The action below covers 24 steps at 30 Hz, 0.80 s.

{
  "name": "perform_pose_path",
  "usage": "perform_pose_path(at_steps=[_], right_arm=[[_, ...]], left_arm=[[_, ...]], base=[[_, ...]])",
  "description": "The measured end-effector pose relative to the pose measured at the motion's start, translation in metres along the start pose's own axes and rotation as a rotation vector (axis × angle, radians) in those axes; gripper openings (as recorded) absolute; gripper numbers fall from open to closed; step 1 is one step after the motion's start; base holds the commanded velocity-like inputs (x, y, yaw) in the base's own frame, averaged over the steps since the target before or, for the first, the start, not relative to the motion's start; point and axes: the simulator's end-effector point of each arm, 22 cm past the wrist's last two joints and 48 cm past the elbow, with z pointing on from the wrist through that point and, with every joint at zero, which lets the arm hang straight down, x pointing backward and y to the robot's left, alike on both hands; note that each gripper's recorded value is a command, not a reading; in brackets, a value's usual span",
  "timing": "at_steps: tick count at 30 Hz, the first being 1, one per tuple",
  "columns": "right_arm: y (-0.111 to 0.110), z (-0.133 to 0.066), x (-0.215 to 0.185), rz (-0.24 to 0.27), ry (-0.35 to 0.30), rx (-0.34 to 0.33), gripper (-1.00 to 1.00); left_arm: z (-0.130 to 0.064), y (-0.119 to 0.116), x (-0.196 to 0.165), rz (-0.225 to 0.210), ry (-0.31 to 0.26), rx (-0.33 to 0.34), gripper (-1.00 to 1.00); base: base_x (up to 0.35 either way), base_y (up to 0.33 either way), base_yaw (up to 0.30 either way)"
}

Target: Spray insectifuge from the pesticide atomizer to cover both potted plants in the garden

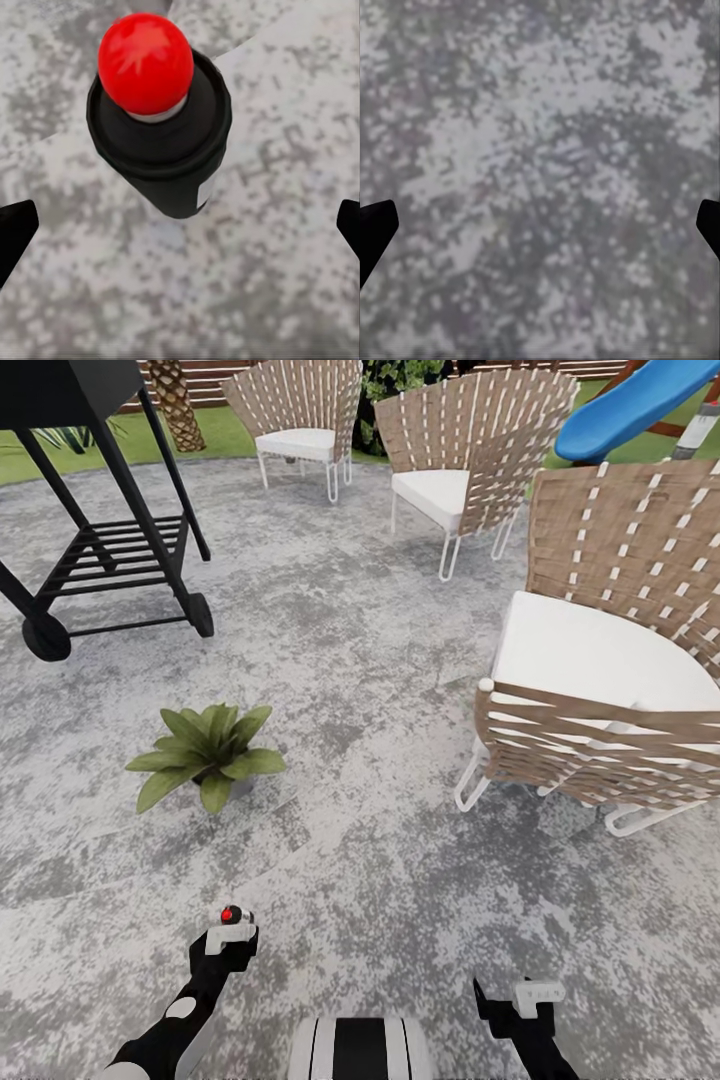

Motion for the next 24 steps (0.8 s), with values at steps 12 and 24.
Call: perform_pose_path(at_steps=[12,24], right_arm=[[0.0003,0.0002,0.0021,0.000,0.004,-0.001,1.00],[0.0002,0.0002,0.0022,0.001,0.005,-0.001,1.00]], left_arm=[[0.0003,0.0006,0.0025,-0.001,0.005,-0.001,1.00],[0.0004,0.0003,0.0028,-0.001,0.006,-0.001,1.00]], base=[[0.026,0.019,0.000],[0.025,0.018,0.000]])
